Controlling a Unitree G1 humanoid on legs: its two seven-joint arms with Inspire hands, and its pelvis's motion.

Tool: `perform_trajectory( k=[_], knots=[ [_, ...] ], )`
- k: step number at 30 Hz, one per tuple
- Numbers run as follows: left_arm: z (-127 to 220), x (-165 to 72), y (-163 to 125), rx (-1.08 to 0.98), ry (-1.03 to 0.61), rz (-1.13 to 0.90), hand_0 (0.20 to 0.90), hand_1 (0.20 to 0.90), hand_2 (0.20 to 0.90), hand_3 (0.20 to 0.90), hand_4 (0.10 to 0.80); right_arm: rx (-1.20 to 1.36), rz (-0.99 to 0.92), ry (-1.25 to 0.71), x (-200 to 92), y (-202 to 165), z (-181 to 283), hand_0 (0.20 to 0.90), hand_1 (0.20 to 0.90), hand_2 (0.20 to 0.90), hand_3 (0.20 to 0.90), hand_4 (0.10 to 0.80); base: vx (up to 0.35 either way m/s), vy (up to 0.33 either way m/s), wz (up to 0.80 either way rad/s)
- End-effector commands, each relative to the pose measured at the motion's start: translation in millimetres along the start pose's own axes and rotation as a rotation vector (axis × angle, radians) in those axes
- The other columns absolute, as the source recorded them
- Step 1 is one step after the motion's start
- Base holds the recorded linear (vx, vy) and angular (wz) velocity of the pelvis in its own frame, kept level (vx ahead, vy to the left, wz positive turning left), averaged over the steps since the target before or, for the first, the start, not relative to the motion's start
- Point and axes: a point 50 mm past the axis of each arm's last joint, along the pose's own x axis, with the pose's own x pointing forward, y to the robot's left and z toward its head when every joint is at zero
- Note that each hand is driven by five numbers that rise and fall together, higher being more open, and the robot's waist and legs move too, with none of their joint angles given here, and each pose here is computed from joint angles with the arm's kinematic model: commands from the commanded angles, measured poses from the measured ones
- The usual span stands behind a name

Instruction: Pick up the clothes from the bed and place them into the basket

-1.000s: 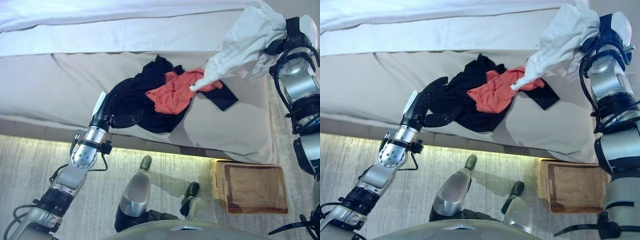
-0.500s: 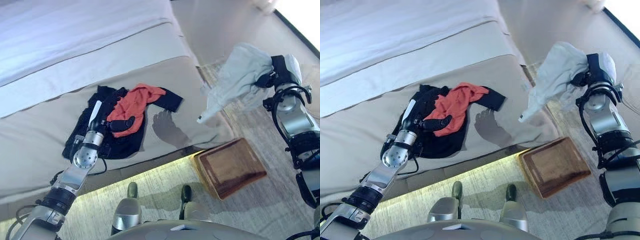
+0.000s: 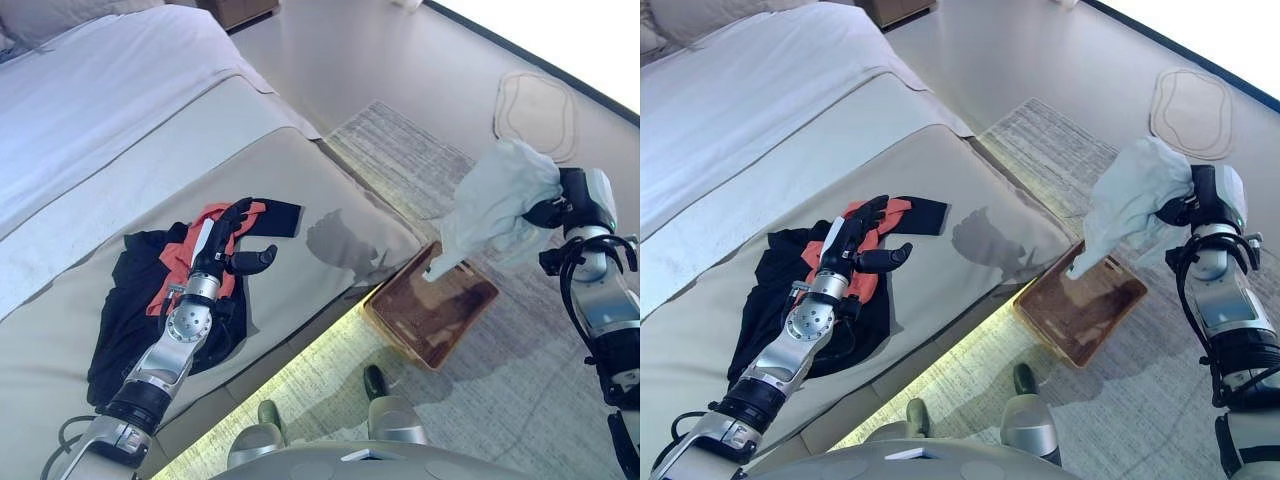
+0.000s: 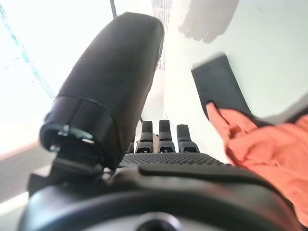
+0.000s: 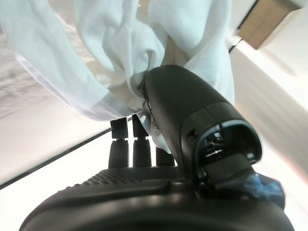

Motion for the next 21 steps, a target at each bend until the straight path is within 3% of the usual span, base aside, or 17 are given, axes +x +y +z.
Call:
perform_trajectory(
  k=[1,21],
  knots=[
    [18,8,2,-0.01,-0.11,0.019,0.9,0.9,0.9,0.9,0.8,0.042,-0.11,-0.157,11,-28,36,0.3,0.3,0.3,0.2,0.1,-0.023,-0.058,-0.21],
    [27,11,-17,-0.05,-0.169,-0.06,0.9,0.9,0.9,0.9,0.8,-0.033,0.018,-0.014,16,7,10,0.3,0.3,0.3,0.2,0.1,-0.019,-0.041,-0.05]
  ],
)
